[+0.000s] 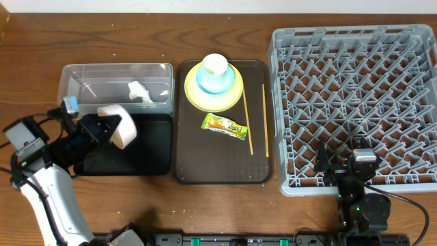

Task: Sort waste into correct bins and load items into the dishwasher rack
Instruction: 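Tilt the bowl with the left gripper to pour rice onto the black tray, then carry the emptied bowl with the left gripper back to the brown tray, then lower the bowl onto the brown tray and open the left gripper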

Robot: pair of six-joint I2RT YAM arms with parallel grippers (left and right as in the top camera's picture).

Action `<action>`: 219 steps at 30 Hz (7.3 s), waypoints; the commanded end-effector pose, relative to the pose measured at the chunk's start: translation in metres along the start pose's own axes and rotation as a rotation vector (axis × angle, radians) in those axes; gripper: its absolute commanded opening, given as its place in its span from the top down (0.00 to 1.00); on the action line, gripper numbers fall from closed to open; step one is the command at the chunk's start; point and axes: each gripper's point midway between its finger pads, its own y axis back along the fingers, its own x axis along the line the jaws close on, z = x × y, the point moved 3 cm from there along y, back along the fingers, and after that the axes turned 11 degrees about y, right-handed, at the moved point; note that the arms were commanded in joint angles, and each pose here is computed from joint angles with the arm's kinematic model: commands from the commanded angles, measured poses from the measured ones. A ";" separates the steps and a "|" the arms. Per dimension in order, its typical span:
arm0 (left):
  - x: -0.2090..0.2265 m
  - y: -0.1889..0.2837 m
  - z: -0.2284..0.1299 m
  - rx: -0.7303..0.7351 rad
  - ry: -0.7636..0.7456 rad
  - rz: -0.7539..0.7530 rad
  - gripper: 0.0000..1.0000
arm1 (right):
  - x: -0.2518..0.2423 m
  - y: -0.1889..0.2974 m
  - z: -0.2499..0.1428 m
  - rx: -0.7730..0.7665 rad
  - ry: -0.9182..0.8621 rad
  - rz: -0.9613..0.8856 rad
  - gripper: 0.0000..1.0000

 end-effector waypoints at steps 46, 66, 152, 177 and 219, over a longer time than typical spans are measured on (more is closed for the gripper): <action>0.009 0.021 -0.010 0.025 0.250 -0.397 0.93 | 0.001 0.000 -0.001 0.003 0.014 0.003 0.01; 0.024 0.012 0.013 -0.081 0.275 -0.251 0.94 | 0.001 0.000 -0.001 0.003 0.014 0.003 0.01; 0.003 -0.152 -0.189 0.236 -0.597 0.387 0.93 | 0.001 0.000 -0.001 0.003 0.014 0.003 0.01; -0.045 -0.154 -0.188 0.232 -0.643 0.321 0.72 | 0.001 0.000 -0.001 0.003 0.014 0.003 0.01; 0.023 -0.220 -0.128 0.157 -0.792 0.865 0.92 | 0.001 0.000 -0.001 0.003 0.014 0.003 0.01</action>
